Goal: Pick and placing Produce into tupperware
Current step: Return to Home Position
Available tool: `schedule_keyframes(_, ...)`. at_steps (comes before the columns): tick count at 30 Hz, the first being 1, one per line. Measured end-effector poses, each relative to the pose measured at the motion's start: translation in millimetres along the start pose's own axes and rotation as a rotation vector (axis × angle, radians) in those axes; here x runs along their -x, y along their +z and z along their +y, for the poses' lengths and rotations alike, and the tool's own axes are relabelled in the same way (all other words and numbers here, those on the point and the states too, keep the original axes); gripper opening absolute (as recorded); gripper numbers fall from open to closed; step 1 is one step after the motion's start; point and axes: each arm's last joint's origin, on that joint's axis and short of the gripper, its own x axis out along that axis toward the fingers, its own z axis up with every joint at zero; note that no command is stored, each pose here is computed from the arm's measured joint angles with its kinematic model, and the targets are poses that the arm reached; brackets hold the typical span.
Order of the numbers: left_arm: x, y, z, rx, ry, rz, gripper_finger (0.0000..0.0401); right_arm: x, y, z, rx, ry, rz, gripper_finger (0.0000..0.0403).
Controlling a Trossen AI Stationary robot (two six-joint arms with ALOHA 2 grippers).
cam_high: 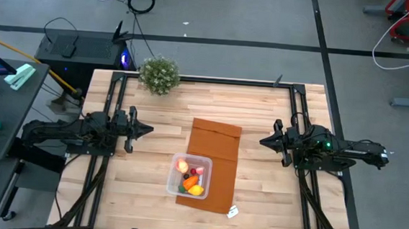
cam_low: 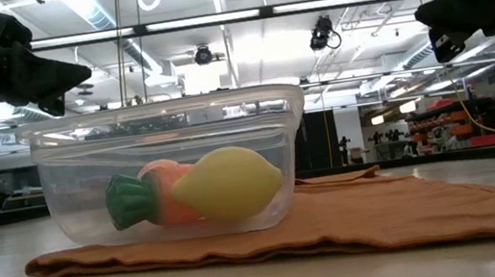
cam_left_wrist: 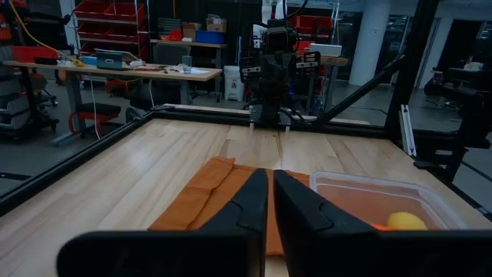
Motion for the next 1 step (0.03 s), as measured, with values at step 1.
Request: schedule_keyframes(1,0.0,0.0,0.0,0.0,0.0,0.0,0.0028,0.0,0.0,0.0,0.0,0.0,0.0,0.0)
